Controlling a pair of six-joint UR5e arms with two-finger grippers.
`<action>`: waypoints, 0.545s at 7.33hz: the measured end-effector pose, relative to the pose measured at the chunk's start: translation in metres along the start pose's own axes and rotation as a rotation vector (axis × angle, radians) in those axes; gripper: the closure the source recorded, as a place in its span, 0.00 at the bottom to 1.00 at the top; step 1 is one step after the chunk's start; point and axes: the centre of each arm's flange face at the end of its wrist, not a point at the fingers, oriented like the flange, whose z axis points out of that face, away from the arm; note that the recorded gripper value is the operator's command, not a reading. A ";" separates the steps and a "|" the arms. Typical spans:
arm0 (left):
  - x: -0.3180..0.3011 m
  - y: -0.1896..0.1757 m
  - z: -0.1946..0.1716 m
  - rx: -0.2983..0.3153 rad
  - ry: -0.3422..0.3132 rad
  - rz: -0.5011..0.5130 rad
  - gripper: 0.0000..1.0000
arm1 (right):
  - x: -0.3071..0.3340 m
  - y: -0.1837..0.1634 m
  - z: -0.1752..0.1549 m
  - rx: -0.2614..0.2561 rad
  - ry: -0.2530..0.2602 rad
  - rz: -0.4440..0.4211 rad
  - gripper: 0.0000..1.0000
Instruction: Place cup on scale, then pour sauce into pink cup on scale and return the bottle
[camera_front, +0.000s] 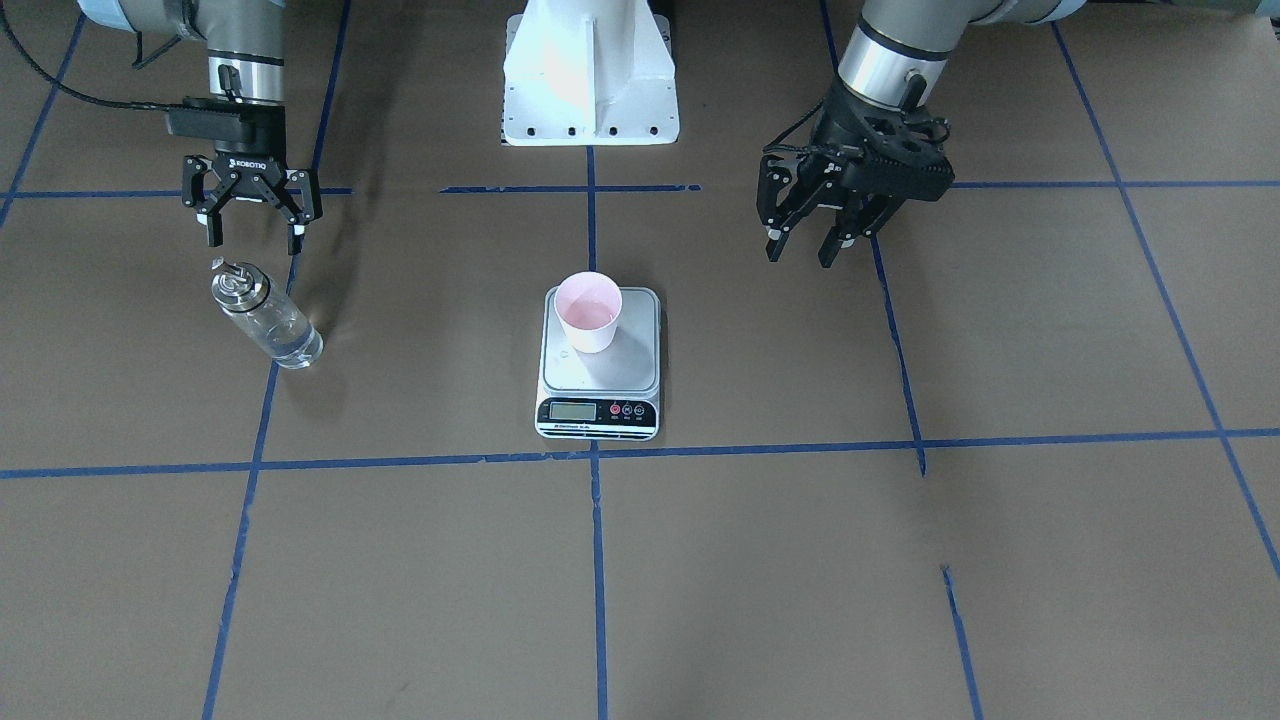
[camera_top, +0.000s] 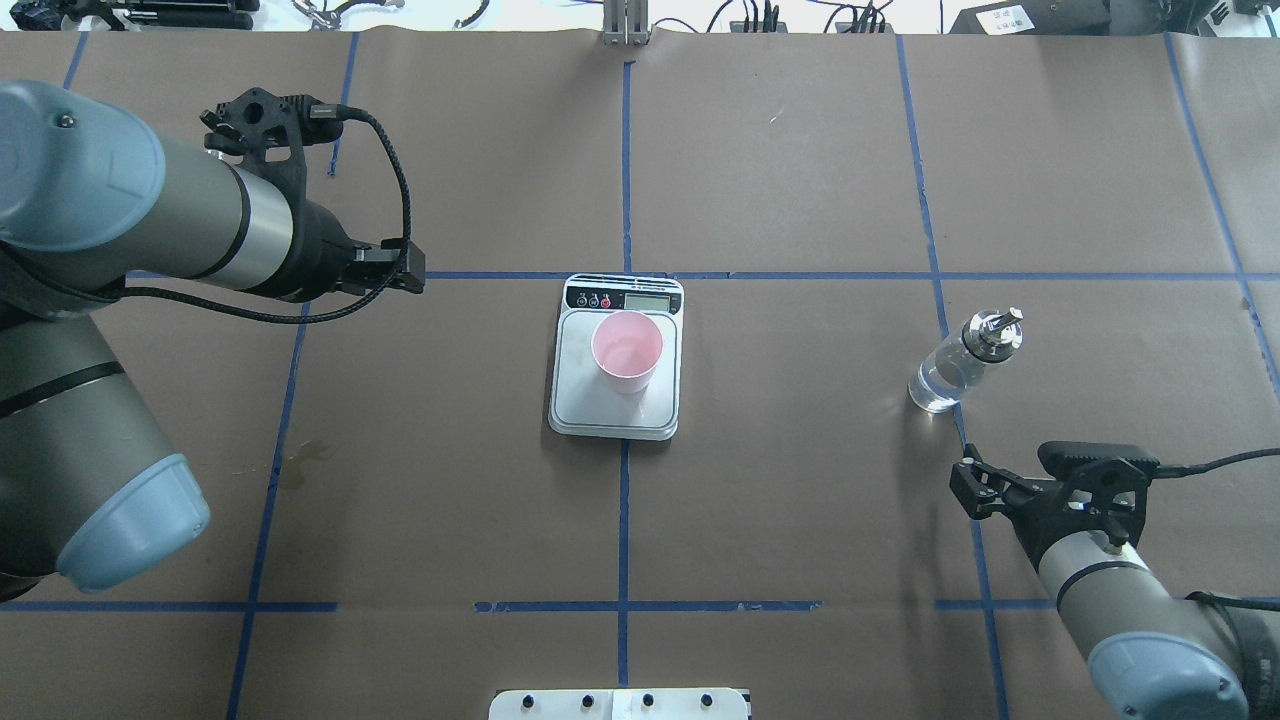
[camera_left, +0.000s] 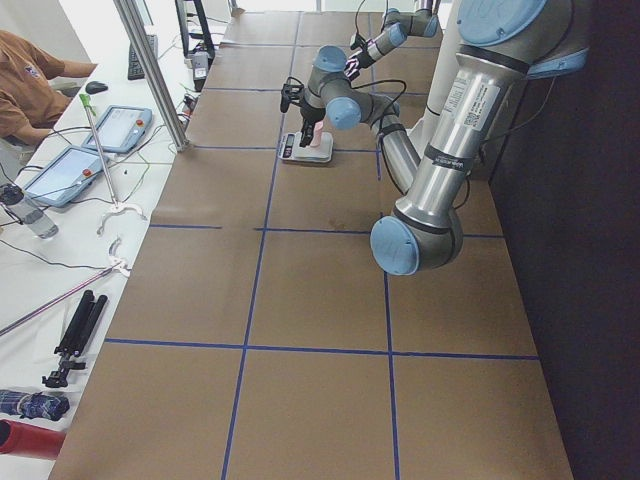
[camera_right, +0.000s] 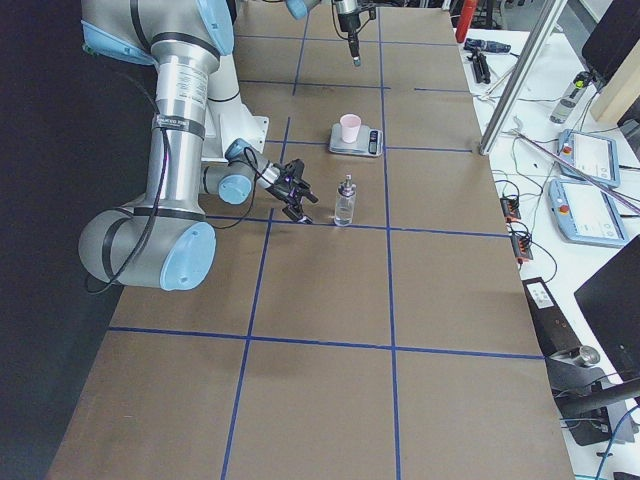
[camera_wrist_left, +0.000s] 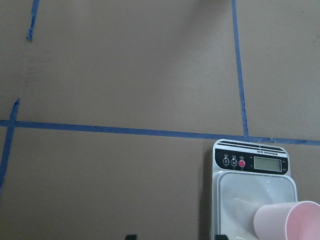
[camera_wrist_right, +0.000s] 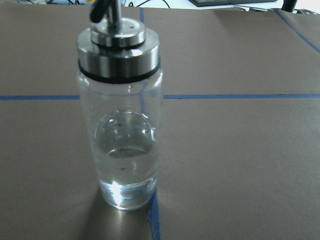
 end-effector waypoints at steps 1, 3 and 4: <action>-0.023 -0.003 0.005 -0.003 -0.036 0.078 0.38 | 0.013 -0.006 0.004 -0.041 0.026 -0.057 0.00; -0.078 -0.025 0.003 -0.024 -0.092 0.217 0.37 | 0.043 -0.027 0.016 -0.126 0.078 -0.183 0.00; -0.105 -0.042 -0.003 -0.038 -0.104 0.269 0.37 | 0.055 -0.034 0.022 -0.164 0.095 -0.234 0.00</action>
